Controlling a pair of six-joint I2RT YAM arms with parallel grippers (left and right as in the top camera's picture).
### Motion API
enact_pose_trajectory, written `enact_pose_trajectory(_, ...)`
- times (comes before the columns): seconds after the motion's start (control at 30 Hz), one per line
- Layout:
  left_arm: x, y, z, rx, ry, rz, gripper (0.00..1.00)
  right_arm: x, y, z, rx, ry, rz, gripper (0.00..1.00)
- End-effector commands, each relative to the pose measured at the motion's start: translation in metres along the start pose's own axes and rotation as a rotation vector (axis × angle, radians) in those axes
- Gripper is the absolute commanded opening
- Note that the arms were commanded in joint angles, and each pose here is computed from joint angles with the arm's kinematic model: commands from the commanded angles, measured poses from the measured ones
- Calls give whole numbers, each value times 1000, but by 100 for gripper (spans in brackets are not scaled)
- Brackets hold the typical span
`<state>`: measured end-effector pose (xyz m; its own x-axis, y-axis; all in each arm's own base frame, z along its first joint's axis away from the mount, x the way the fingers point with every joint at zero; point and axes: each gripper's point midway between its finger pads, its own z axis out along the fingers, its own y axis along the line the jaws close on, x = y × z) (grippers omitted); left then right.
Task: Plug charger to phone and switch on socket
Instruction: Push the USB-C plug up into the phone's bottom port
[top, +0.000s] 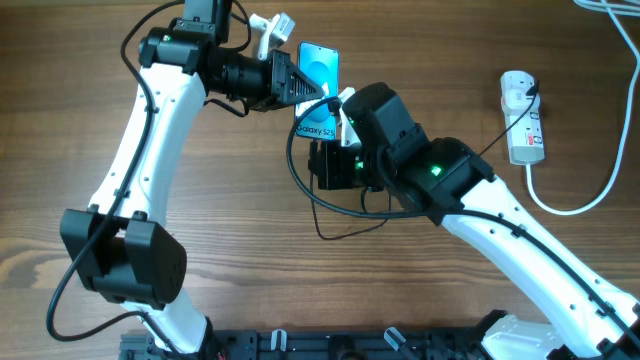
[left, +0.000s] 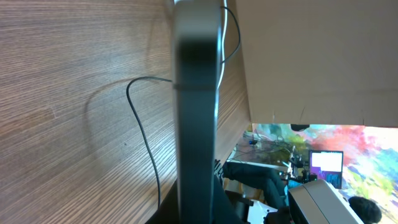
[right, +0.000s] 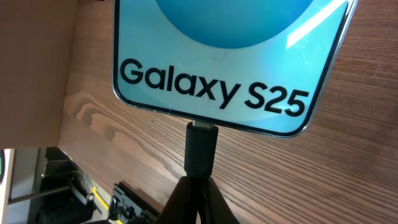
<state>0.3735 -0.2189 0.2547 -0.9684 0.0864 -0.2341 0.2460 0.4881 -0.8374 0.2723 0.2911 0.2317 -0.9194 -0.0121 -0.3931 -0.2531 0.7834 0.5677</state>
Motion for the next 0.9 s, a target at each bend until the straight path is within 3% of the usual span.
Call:
enact_pose_trajectory(0.0,6,-9,2,29,22,24,4,-20,-6,-3,35,-76,-18,4)
enact_pose_trajectory(0.87,15,-12,1,46,53,-52,4,-44,-11,-10,46,-174,-18,5)
